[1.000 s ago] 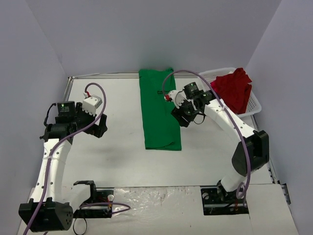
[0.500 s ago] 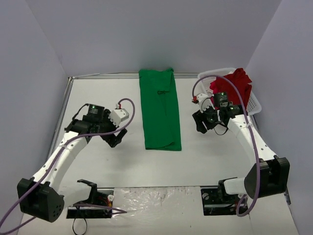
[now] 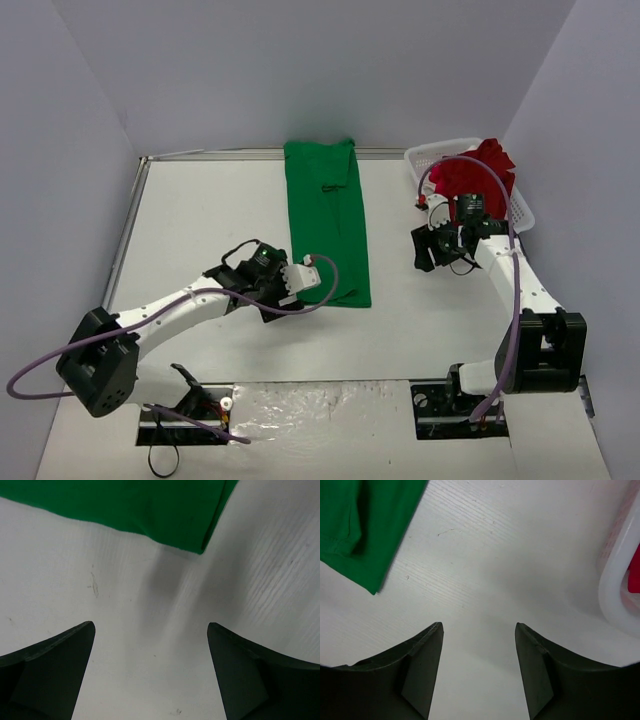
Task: Fold and stack the t-shirts
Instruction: Grab the bottom of the folded rectangular tshirt with both arms
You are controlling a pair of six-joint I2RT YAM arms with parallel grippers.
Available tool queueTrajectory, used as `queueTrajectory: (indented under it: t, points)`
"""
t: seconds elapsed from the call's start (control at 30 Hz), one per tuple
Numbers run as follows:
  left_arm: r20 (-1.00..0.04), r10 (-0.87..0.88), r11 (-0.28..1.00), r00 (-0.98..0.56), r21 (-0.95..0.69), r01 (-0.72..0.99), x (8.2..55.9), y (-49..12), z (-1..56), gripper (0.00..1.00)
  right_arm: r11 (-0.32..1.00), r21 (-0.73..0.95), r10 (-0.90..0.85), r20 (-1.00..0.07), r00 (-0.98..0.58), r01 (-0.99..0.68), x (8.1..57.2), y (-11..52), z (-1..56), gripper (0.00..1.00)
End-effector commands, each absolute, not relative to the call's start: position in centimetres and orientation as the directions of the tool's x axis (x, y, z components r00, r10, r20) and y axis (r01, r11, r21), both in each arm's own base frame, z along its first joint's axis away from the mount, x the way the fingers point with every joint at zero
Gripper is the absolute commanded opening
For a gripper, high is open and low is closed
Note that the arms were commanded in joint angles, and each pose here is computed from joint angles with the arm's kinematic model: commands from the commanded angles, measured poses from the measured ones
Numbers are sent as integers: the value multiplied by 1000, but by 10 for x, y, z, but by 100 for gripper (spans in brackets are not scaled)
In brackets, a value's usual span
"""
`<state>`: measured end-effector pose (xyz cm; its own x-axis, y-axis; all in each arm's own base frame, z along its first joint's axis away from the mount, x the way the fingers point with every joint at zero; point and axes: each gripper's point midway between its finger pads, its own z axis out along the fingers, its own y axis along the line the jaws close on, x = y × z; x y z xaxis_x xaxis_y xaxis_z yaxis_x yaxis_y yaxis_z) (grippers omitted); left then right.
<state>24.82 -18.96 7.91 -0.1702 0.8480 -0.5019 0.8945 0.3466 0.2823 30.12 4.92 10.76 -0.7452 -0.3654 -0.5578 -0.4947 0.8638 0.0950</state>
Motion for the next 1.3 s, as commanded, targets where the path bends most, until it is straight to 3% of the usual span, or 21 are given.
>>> queueTrajectory:
  t: [0.0, 0.73, 0.8, 1.27]
  points:
    - [-539, 837, 357, -93, 411, 839, 271, -209, 98, 96, 877, 101, -325, -595, -735, -469, 303, 43, 120, 56]
    - [-501, 865, 226, 18, 421, 879, 256, -255, 68, 100, 901, 89, -305, -569, -764, -425, 305, 29, 112, 56]
    - [-500, 866, 227, 17, 423, 877, 258, -257, 66, 95, 902, 84, -307, -567, -764, -424, 305, 28, 111, 56]
    - [-460, 888, 230, -16, 414, 881, 267, -262, 53, 89, 899, 82, -317, -553, -771, -429, 305, 28, 107, 56]
